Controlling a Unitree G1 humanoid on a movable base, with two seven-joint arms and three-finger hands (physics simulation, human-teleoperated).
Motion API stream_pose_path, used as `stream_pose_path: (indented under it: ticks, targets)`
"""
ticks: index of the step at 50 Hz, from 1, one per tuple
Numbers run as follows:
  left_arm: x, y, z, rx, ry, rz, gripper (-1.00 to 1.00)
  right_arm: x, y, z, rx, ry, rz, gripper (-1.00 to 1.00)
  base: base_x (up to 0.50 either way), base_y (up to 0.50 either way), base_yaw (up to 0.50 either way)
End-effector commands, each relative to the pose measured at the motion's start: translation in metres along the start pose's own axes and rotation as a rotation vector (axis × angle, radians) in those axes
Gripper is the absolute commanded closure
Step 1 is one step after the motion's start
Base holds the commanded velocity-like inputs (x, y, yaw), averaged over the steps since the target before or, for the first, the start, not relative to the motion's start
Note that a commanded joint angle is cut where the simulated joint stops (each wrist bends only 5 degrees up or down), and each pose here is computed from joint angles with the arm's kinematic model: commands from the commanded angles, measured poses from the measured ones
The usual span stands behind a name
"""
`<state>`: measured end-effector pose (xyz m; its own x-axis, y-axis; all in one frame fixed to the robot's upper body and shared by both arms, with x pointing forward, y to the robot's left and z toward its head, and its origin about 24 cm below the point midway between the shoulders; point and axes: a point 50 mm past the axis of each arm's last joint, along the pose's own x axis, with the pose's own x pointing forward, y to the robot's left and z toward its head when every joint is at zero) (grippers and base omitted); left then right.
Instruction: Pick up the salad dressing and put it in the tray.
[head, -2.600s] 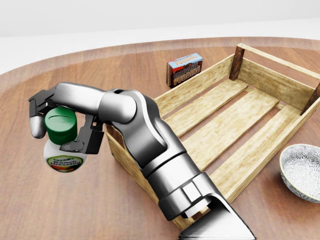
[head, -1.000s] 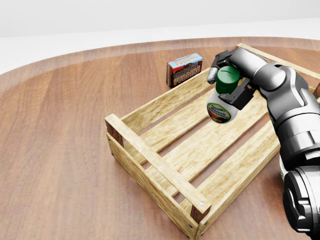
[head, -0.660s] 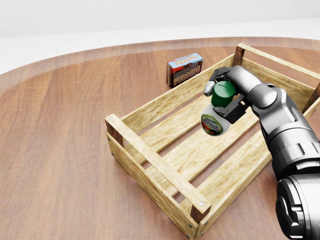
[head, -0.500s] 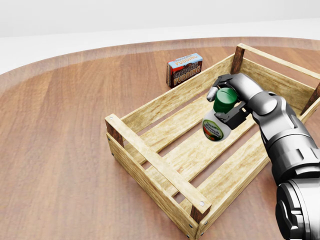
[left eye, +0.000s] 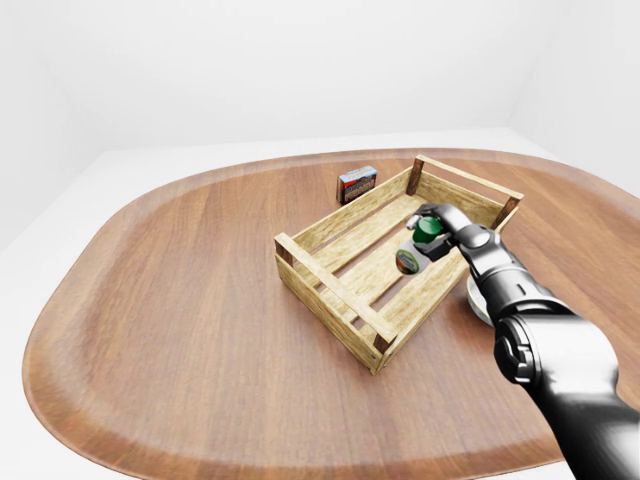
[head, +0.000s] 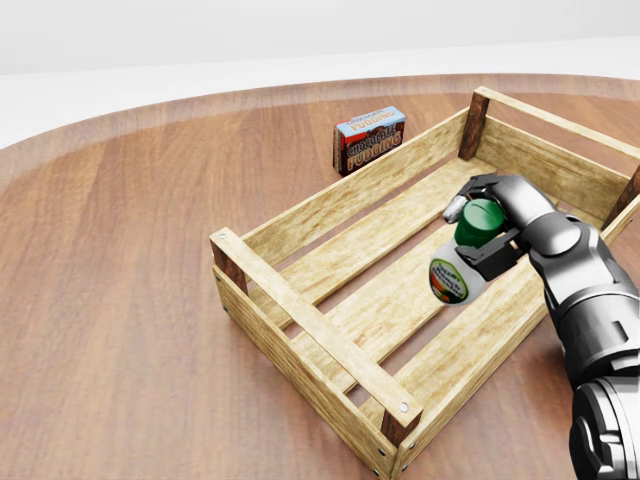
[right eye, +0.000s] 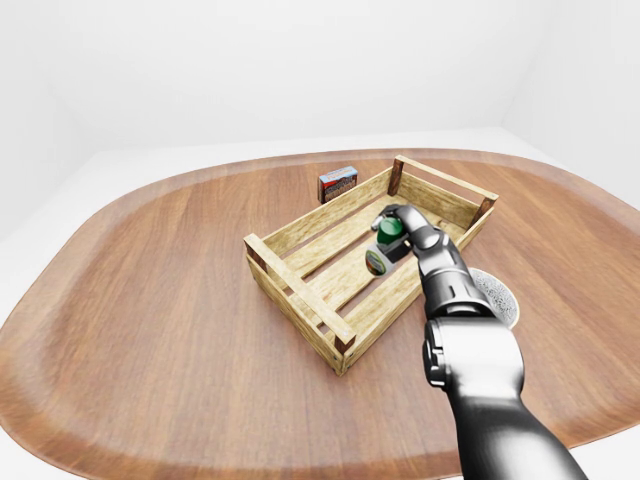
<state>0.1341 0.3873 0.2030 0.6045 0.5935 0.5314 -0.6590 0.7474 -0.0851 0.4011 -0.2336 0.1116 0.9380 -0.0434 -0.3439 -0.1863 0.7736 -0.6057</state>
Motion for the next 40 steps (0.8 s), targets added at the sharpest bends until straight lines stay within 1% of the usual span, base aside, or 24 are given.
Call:
stream_pose_path:
  ticks: [1, 4, 6, 11, 17, 22, 26, 31, 33, 40]
  targets:
    - [0.000, 0.000, -0.001, 0.001, 0.003, -0.001, -1.00, -0.001, -0.003, -0.007, 0.129, 0.025, -0.038, 1.00, 0.00, 0.00, 0.00]
    - [0.000, -0.003, -0.002, 0.001, 0.005, -0.004, -1.00, -0.001, -0.003, -0.009, 0.191, 0.060, -0.029, 1.00, 0.00, 0.00, 0.00]
    - [0.000, -0.003, -0.001, 0.001, 0.002, -0.006, -1.00, -0.001, -0.006, -0.002, 0.250, 0.043, -0.024, 1.00, 0.00, 0.00, 0.00]
    - [0.000, -0.002, -0.002, 0.002, 0.007, -0.003, -1.00, 0.000, -0.006, 0.003, 0.242, 0.032, -0.024, 1.00, 0.00, 0.00, 0.00]
    - [-0.001, -0.002, -0.003, 0.000, 0.011, -0.004, -1.00, 0.000, -0.001, -0.006, 0.268, 0.053, -0.017, 1.00, 0.00, 0.00, 0.00]
    - [-0.001, -0.002, -0.004, 0.001, 0.016, -0.006, -1.00, 0.000, 0.004, -0.013, 0.253, 0.076, -0.015, 1.00, 0.00, 0.00, 0.00]
    - [-0.001, -0.002, -0.004, 0.001, 0.013, -0.006, -1.00, 0.000, 0.003, -0.011, 0.247, 0.072, -0.019, 1.00, 0.00, 0.00, 0.00]
    - [-0.001, -0.002, -0.003, 0.001, 0.011, -0.006, -1.00, 0.000, 0.001, -0.011, 0.212, 0.077, -0.027, 1.00, 0.00, 0.00, 0.00]
    - [-0.001, -0.002, -0.003, 0.001, 0.011, -0.006, -1.00, 0.000, 0.001, -0.010, 0.168, 0.082, -0.032, 1.00, 0.00, 0.00, 0.00]
    - [-0.001, -0.003, -0.004, 0.000, 0.016, -0.008, -1.00, 0.000, -0.001, -0.009, 0.139, 0.086, -0.036, 1.00, 0.00, 0.00, 0.00]
